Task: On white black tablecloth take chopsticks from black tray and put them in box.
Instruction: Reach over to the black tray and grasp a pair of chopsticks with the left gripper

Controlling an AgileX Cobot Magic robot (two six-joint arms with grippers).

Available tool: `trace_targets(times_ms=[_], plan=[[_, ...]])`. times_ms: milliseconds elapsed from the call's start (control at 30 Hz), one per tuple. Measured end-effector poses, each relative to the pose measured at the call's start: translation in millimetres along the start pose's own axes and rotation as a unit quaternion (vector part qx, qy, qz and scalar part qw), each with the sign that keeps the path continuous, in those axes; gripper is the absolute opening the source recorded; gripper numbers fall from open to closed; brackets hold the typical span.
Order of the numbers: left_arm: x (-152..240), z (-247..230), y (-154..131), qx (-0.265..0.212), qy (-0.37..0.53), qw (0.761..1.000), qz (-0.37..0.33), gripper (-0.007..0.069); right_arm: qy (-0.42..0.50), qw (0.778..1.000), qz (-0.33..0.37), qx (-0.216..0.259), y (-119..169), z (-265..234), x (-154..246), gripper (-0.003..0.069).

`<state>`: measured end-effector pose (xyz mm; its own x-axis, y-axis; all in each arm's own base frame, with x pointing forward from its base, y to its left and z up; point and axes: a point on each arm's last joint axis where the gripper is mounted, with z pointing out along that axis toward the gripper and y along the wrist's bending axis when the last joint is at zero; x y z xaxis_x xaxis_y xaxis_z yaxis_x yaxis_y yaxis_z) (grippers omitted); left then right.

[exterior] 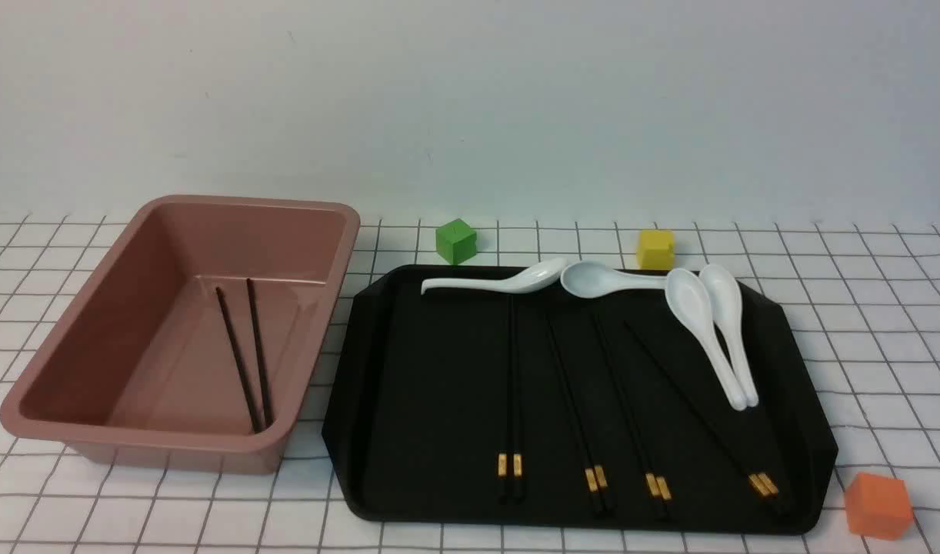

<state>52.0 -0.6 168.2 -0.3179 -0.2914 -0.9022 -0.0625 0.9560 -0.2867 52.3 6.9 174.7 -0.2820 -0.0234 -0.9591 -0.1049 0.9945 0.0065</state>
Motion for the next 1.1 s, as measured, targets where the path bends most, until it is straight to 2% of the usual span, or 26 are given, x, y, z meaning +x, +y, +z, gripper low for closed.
trace_targets(times_ms=[1100], plan=[[0.0, 0.0, 0.0, 0.000, 0.000, 1.000, 0.000, 0.0113, 0.000, 1.000, 0.000, 0.000, 0.0, 0.0, 0.0, 0.0239]])
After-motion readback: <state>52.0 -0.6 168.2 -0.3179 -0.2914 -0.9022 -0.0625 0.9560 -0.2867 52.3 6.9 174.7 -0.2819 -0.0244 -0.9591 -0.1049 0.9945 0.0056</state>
